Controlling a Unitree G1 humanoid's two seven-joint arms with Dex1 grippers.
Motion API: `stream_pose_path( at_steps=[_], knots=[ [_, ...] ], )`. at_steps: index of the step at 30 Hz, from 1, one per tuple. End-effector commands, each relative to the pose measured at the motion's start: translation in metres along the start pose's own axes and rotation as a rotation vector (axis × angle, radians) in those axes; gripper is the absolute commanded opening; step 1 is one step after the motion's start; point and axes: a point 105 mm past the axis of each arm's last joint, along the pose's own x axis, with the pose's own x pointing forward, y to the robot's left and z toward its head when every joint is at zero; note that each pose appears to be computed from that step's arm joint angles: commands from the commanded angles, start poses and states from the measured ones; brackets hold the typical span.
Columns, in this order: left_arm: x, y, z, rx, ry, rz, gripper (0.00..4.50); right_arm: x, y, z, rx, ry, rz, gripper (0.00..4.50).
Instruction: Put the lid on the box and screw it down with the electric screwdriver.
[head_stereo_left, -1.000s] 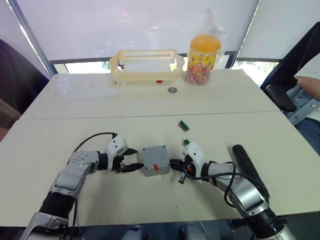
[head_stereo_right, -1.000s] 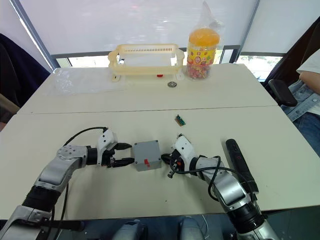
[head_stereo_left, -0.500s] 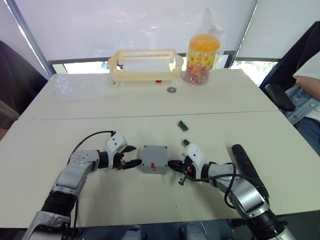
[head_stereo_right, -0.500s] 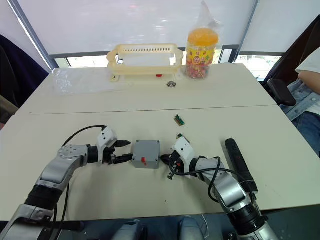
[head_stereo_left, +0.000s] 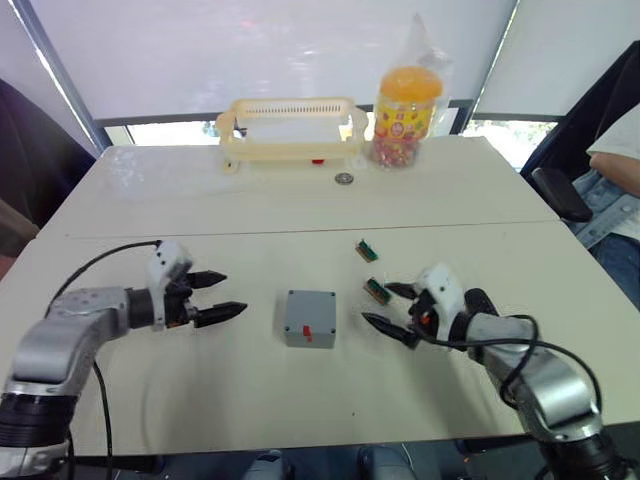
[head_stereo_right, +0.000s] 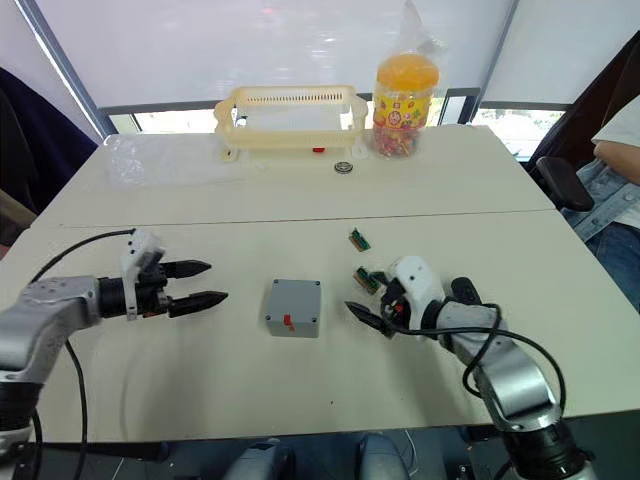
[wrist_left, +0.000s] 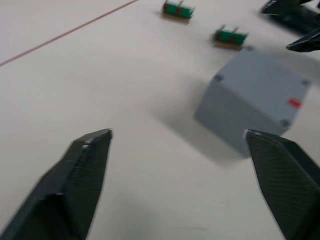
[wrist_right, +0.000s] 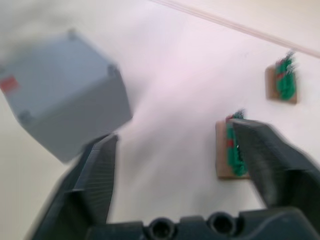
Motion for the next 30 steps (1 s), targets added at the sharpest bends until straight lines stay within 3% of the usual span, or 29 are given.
stream_pose_path(
  at_steps=[1,6,18,29,30],
  knots=[
    [-0.006,-0.018,0.025,0.058,-0.027,-0.068,2.69,-0.014,-0.004,0.030,0.018,-0.090,-0.020,3.84],
    [-0.001,-0.032,0.030,0.167,0.074,-0.094,0.13,-0.016,-0.028,0.026,0.026,-0.036,-0.163,3.84],
    [0.016,-0.061,0.039,0.262,0.111,-0.134,0.13,0.015,-0.029,0.001,0.095,0.005,-0.192,3.84],
    [0.020,-0.058,0.033,0.255,0.107,-0.132,0.13,0.027,-0.028,-0.009,0.071,-0.011,-0.207,3.84],
    [0.020,-0.058,0.033,0.254,0.107,-0.131,0.06,0.028,-0.028,-0.009,0.073,-0.015,-0.210,3.59]
  ],
)
